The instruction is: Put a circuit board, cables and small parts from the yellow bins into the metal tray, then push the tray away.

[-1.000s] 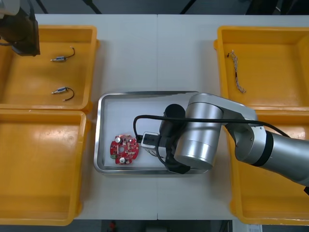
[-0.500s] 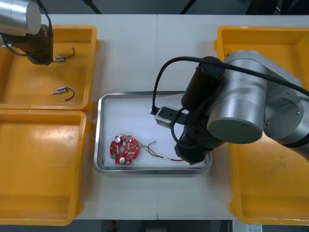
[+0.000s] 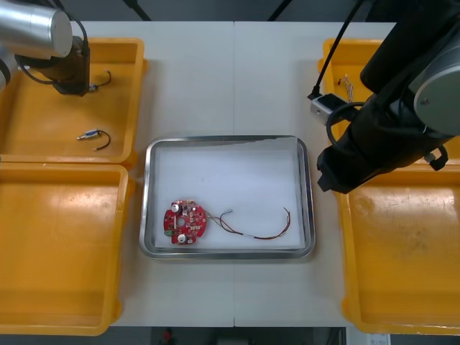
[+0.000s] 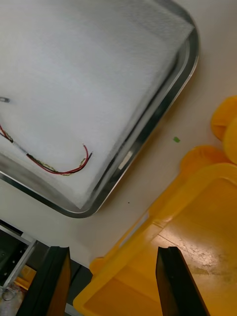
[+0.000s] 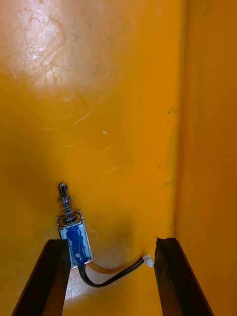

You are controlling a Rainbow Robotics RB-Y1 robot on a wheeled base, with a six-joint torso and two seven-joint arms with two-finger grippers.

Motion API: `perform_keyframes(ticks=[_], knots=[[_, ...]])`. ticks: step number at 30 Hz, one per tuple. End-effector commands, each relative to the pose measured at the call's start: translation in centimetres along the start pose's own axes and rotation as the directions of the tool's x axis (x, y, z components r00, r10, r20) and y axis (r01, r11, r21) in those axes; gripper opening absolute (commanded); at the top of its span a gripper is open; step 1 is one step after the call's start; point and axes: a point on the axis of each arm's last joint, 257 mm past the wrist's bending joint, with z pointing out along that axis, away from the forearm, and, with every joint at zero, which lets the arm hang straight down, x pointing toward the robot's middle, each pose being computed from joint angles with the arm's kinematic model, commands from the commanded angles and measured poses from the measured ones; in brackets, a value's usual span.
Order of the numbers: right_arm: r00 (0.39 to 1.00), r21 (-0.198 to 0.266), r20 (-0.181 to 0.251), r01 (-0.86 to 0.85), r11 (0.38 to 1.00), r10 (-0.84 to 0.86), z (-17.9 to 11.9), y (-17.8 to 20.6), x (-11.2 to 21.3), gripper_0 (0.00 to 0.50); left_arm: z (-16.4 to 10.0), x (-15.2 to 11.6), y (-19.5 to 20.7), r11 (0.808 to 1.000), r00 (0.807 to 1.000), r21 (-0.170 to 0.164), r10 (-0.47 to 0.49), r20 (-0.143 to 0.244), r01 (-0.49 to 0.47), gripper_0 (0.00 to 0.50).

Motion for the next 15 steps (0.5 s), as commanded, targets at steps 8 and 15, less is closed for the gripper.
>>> perform_keyframes(ticks=[8,15], knots=[[0.898,0.029,0.053,-0.439,0.898,0.437,-3.7,-8.1,-1.7,0.5,1.3,0.9,2.1,0.996,0.996,-0.022,0.091,-0.023,-0.092,0.5],[0.807,0.068,0.06,-0.59,0.804,0.587,-3.9,-12.4,-1.4,0.5,1.9,1.2,3.2,0.993,0.993,-0.03,0.111,-0.033,-0.112,0.5]])
